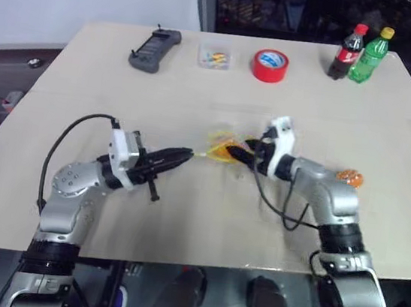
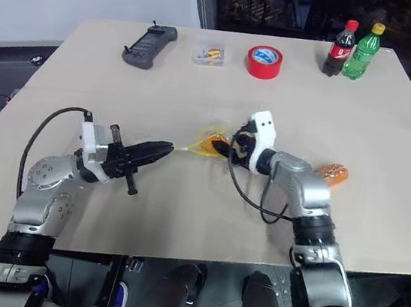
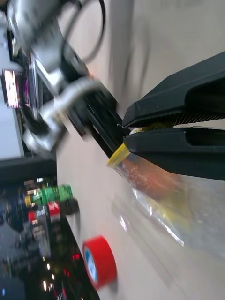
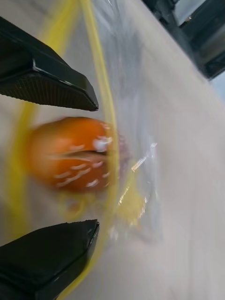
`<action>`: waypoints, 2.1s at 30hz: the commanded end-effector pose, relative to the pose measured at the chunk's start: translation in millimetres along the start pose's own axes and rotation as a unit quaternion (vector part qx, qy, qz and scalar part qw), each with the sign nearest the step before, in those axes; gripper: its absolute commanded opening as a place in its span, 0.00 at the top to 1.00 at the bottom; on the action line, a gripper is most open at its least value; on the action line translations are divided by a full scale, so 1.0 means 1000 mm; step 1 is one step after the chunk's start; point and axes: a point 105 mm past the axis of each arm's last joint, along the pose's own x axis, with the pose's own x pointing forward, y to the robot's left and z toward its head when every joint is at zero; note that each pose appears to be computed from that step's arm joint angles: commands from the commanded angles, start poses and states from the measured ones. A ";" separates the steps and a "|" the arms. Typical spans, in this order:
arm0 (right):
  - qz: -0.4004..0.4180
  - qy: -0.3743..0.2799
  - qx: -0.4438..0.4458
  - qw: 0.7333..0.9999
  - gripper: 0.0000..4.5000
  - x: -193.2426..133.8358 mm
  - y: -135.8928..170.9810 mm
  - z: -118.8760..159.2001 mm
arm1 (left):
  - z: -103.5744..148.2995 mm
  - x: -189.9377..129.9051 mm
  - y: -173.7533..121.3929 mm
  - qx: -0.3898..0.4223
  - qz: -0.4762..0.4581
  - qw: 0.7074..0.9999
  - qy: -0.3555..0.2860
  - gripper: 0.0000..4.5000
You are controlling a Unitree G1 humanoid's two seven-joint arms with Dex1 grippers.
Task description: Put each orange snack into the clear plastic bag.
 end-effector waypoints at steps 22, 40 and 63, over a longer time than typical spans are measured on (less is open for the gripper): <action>-0.452 -0.028 -0.110 0.885 0.01 -0.156 -0.070 -0.004 | 0.015 0.018 0.018 -0.002 0.018 0.999 -0.051 1.00; -0.539 -0.071 0.053 0.837 0.01 -0.159 -0.066 -0.024 | 0.016 0.015 0.019 0.000 0.020 0.999 -0.044 1.00; -0.486 -0.033 -0.154 0.860 0.82 -0.131 -0.096 -0.014 | 0.015 0.014 0.012 0.001 0.023 0.999 -0.042 1.00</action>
